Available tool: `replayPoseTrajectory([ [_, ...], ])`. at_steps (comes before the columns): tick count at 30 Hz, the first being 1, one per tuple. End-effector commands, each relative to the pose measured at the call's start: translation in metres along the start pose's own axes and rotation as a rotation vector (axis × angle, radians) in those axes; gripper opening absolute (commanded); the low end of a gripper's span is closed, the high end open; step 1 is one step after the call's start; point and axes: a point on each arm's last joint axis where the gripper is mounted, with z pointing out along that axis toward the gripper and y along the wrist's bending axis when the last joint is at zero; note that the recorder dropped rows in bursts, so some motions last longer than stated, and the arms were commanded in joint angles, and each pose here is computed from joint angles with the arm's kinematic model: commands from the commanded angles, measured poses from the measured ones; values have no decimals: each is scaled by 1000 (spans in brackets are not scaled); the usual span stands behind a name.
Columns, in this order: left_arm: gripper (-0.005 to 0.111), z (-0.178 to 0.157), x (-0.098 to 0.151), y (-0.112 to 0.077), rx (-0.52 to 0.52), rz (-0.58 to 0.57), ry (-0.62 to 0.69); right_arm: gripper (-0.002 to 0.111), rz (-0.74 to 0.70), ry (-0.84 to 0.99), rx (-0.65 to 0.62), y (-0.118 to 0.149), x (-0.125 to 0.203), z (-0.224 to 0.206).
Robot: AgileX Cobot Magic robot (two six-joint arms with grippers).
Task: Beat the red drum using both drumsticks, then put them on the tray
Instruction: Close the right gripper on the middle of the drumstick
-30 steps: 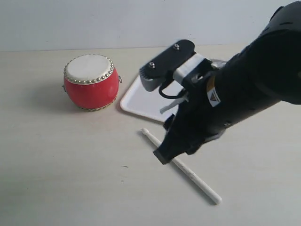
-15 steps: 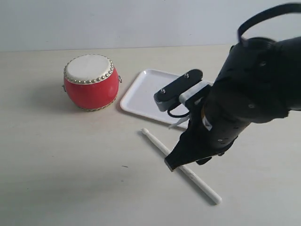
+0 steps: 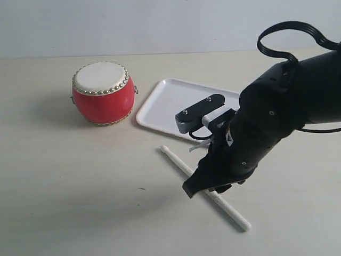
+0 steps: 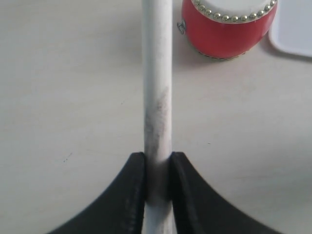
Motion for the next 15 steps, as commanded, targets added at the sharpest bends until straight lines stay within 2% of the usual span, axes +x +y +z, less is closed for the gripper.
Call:
replayPoseTrajectory([
  [1, 0, -1, 0, 1, -8, 6, -6, 40, -12, -50, -12, -1, -1, 4],
  [7, 0, -1, 0, 1, -8, 6, -6, 40, -17, 25, -8, 0, 2, 31],
  [10, 0, -1, 0, 1, -8, 6, -6, 40, -24, 3, -12, 0, 0, 44],
  [15, 0, -1, 0, 1, -8, 6, -6, 40, -28, 15, -8, 1, -9, 45],
])
